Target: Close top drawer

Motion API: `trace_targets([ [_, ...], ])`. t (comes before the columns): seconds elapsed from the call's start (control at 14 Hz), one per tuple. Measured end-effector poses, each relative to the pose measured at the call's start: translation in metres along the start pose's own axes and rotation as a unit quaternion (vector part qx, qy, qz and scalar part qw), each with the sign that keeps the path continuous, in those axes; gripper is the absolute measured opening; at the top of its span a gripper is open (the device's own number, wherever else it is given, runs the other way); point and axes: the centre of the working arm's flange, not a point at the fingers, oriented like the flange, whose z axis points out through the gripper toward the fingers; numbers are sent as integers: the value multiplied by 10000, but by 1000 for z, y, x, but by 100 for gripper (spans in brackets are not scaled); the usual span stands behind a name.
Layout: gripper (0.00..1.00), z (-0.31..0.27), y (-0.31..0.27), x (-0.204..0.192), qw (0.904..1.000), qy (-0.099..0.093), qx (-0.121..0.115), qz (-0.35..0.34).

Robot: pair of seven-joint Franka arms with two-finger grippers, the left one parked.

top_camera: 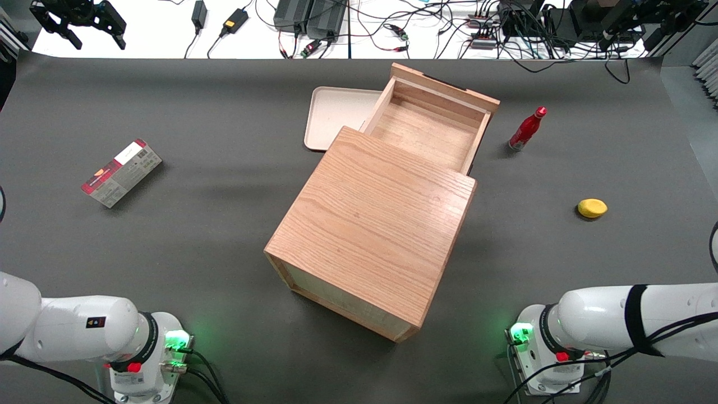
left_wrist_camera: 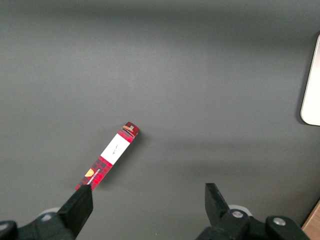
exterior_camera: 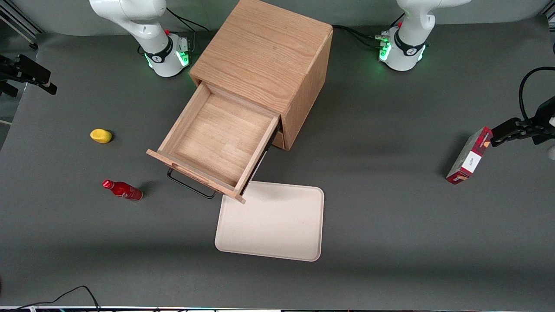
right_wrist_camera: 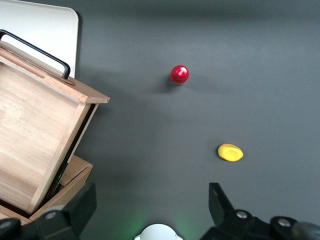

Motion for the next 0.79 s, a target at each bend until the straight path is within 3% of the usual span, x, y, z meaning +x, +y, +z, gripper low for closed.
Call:
trace_targets([
  [0.5, 100, 4, -5, 6, 10000, -45, 0, -69],
  [0.79, 100, -9, -21, 41, 9997, 8, -3, -256],
])
